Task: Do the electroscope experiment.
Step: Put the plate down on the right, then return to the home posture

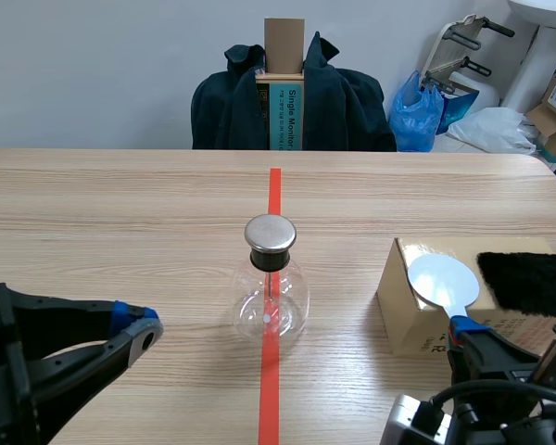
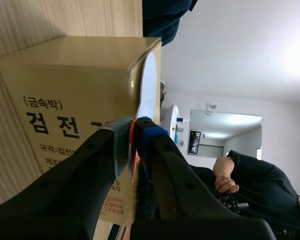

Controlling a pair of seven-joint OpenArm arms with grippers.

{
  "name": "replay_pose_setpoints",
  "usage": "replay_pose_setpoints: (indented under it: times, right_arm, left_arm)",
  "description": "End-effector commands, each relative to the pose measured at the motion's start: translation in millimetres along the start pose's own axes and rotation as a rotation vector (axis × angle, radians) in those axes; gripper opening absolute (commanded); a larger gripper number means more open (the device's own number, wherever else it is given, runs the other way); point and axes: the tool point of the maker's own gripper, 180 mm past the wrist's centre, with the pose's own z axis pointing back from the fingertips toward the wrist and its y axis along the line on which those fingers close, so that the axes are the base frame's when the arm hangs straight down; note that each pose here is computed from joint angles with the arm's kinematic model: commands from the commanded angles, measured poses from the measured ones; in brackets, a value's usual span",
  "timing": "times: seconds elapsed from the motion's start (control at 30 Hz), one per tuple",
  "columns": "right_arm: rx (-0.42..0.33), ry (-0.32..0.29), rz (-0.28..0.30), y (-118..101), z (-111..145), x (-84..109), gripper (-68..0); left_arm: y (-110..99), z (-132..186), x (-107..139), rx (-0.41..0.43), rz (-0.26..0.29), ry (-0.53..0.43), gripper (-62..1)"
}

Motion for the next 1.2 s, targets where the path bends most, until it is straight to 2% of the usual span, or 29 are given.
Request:
replay_pose_setpoints:
  times: [0.0, 0.1, 0.13, 0.2, 0.23, 0.3, 0.33, 0.47, 0.5, 0.57, 0.7, 0.8, 0.87, 0.93, 1.0, 1.07, 1.17]
  right_arm:
    - [-0.027, 0.008, 0.014, -7.9, -1.2, -5.2, -66.9]
    - [-0.011, 0.011, 0.012, -1.9, 0.8, -6.1, -66.9]
    - [-0.006, 0.012, 0.011, 0.0, 1.4, -6.3, -66.8]
    - [-0.005, 0.015, 0.006, 0.4, 1.5, -6.8, -66.4]
    - [-0.013, 0.019, 0.000, -1.0, 1.7, -7.5, -64.2]
    - [-0.032, 0.024, -0.004, -4.3, 1.9, -8.4, -55.4]
    - [-0.037, 0.024, -0.003, -5.2, 2.1, -8.3, -49.1]
    - [-0.062, 0.037, -0.018, -9.2, 3.8, -10.5, -16.5]
    - [-0.074, 0.043, -0.024, -11.3, 4.0, -11.7, -9.8]
    - [-0.108, 0.067, -0.050, -17.0, 6.0, -16.0, -0.9]
    - [-0.167, 0.101, -0.123, -27.0, 19.7, -25.8, 0.4]
    - [-0.124, 0.095, -0.190, -23.7, 35.7, -30.0, 0.4]
    - [-0.074, 0.119, -0.285, -18.7, 44.9, -36.6, 0.4]
    - [-0.045, 0.209, -0.412, -15.1, 56.5, -51.7, 0.4]
    - [-0.055, 0.250, -0.469, -23.8, 66.7, -62.2, 0.4]
    - [-0.091, 0.200, -0.549, -44.1, 68.4, -60.8, 0.4]
    - [-0.146, 0.121, -0.709, -78.6, 62.8, -57.1, 0.4]
  left_arm:
    - [1.6, -2.6, 1.9, 0.002, 0.009, -0.023, -41.1]
    - [1.8, -2.6, 3.3, 0.002, 0.009, -0.030, -6.6]
    - [1.8, -2.6, 3.5, 0.002, 0.009, -0.031, 1.4]
    - [2.4, -3.0, 4.0, 0.005, 0.008, -0.033, 1.4]
    - [2.4, -3.0, 4.0, 0.005, 0.008, -0.033, 1.4]
    - [2.4, -3.0, 4.0, 0.005, 0.008, -0.033, 1.4]
    - [2.4, -3.0, 4.0, 0.005, 0.008, -0.033, 1.4]
    - [2.4, -3.0, 4.0, 0.005, 0.008, -0.033, 1.4]
    - [2.4, -3.0, 3.9, 0.005, 0.008, -0.033, 1.4]
    - [2.4, -3.0, 3.9, 0.005, 0.008, -0.033, 1.4]
    - [2.4, -3.0, 3.9, 0.005, 0.008, -0.033, 1.4]
    - [2.4, -3.0, 3.9, 0.005, 0.008, -0.033, 1.4]
    - [2.4, -3.0, 3.9, 0.005, 0.008, -0.033, 1.4]
    - [2.4, -3.0, 3.9, 0.005, 0.008, -0.033, 1.4]
    - [2.4, -3.0, 3.9, 0.005, 0.008, -0.033, 1.4]
    - [2.4, -3.0, 3.9, 0.005, 0.007, -0.032, 1.4]
    - [2.4, -3.0, 3.9, 0.005, 0.007, -0.032, 1.4]
